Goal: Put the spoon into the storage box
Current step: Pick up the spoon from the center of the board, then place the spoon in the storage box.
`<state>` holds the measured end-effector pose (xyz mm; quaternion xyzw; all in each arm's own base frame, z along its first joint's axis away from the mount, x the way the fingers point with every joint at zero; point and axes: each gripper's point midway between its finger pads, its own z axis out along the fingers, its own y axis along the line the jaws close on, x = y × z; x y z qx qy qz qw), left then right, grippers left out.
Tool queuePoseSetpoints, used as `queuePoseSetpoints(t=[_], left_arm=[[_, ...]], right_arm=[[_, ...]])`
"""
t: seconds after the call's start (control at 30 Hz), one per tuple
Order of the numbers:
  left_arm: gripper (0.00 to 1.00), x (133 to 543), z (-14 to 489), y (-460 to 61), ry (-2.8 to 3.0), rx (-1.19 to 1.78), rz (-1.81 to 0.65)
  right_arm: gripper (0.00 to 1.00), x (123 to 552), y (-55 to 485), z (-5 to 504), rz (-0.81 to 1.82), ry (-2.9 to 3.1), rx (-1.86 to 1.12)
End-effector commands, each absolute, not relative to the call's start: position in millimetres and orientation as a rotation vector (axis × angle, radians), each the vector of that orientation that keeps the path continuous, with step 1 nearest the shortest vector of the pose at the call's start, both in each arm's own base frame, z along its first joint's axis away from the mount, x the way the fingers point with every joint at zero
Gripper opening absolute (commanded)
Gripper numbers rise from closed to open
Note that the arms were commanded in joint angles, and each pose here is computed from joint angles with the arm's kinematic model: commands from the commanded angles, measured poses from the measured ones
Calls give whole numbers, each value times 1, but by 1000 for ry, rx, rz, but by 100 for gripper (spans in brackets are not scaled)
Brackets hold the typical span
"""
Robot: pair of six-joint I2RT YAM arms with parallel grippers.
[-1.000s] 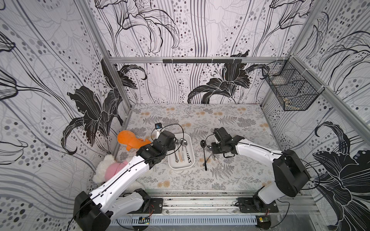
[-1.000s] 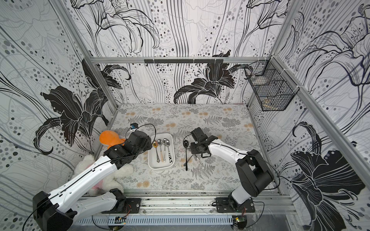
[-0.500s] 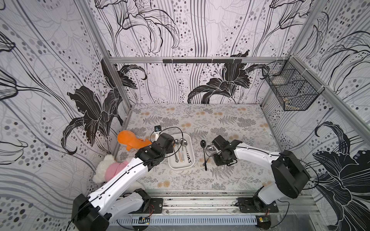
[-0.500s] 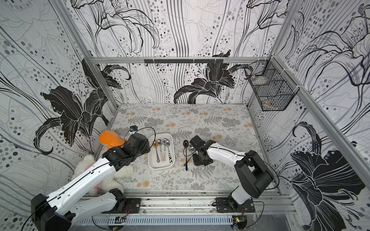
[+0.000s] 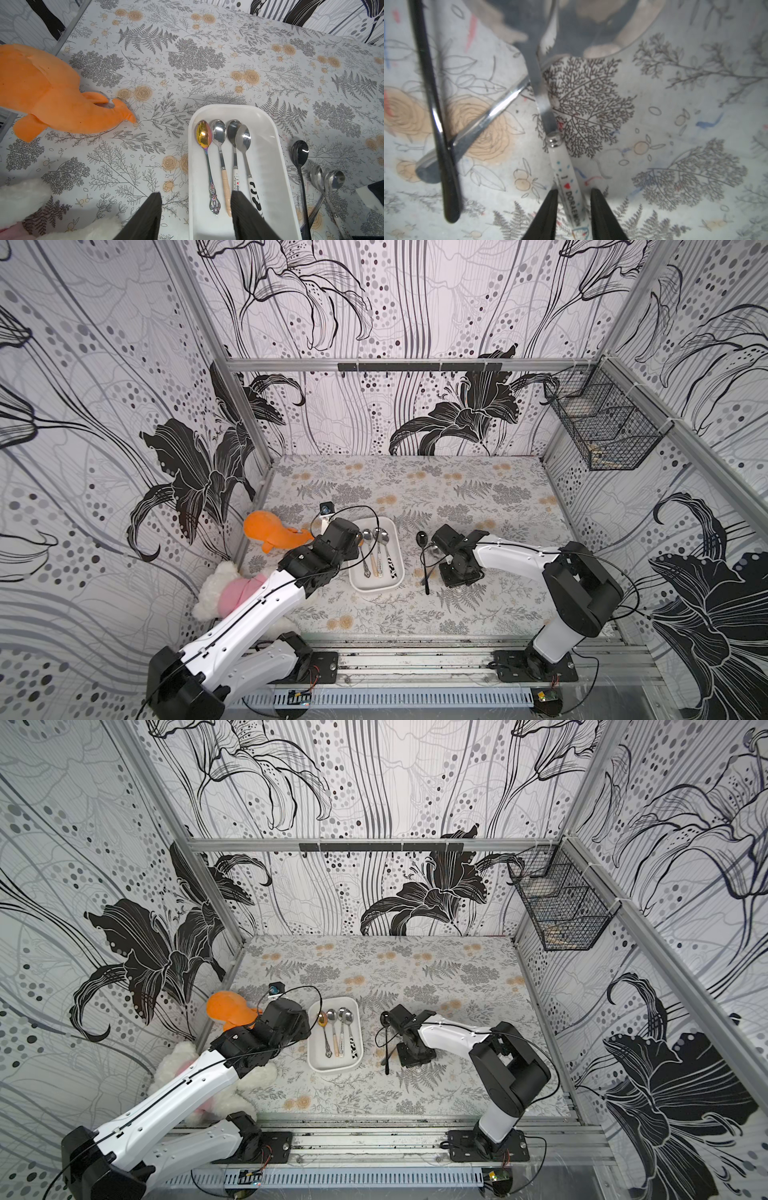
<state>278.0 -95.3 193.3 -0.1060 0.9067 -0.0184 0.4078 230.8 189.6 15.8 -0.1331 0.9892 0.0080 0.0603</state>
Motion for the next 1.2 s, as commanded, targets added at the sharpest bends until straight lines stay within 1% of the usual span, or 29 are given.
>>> queuePoseSetpoints(t=[0.0, 0.27, 0.43, 0.63, 0.73, 0.8, 0.9, 1.1, 1.17], left_arm=[[59, 279, 194, -93, 2271, -265, -42], [59, 278, 196, -91, 2263, -273, -41], [59, 278, 198, -90, 2254, -282, -38], [59, 278, 199, -88, 2248, -288, -32], [59, 278, 200, -84, 2239, -305, -20], [59, 278, 202, -79, 2231, -321, -9], [59, 277, 203, -79, 2225, -327, -15], [60, 277, 203, -76, 2220, -338, -3], [62, 277, 203, -75, 2219, -339, -2]], right_arm=[[27, 231, 186, -3, -28, 3009, -405], [15, 240, 192, 16, 30, 2945, -373], [13, 246, 198, 37, 80, 2898, -362], [13, 252, 222, 78, 285, 2823, -343], [13, 257, 248, 100, 436, 2781, -334], [12, 260, 280, 116, 552, 2747, -353], [12, 261, 325, 132, 639, 2732, -416], [12, 274, 395, 132, 735, 2748, -459], [12, 279, 413, 132, 749, 2739, -474]])
